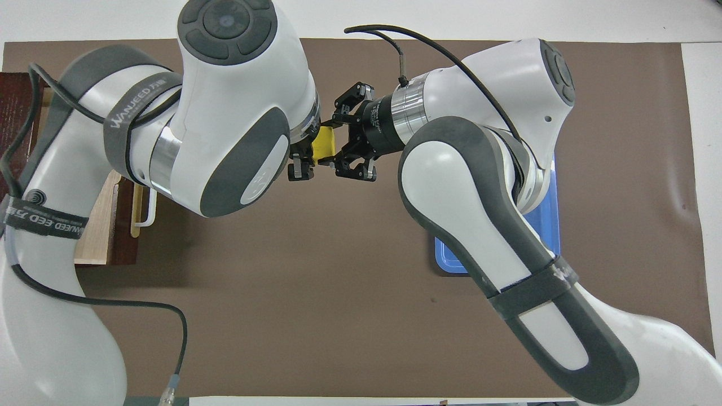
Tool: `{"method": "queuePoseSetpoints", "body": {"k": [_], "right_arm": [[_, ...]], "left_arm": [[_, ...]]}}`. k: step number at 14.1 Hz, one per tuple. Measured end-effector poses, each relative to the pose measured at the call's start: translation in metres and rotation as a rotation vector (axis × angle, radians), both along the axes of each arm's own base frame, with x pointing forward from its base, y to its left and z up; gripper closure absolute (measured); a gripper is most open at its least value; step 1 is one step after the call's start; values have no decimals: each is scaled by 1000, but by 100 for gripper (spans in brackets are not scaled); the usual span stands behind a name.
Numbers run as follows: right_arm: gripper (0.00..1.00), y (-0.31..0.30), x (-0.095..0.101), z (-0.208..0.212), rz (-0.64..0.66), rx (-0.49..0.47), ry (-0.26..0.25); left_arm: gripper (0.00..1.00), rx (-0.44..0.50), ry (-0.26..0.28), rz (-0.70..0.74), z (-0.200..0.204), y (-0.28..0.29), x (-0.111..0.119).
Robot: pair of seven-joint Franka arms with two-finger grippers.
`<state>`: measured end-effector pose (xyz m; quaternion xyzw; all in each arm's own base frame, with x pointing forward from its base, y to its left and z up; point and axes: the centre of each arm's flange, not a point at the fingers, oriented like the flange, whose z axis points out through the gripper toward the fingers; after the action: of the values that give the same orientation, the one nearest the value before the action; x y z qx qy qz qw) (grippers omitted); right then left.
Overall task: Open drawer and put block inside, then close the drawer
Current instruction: 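Grasp the block with the left gripper and open the right gripper, then lower the block into the drawer with the left gripper while the right gripper withdraws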
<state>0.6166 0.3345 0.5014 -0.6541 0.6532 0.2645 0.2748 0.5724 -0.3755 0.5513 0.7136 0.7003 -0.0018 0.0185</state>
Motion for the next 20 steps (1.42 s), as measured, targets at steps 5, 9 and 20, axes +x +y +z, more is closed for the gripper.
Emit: {"method": "queuePoseSetpoints", "body": {"k": [5,9,20], "right_arm": [[45,0,0,1,0,1,-2],[22,0,1,4,-23,4,10],[0,-194,53,43,11,-119,-42]], "left_arm": [[45,1,-3,-1,1,0,0],[45,1,-2,1,1,-1,-1],[45,79,13,-129,-13,73,37]]}}
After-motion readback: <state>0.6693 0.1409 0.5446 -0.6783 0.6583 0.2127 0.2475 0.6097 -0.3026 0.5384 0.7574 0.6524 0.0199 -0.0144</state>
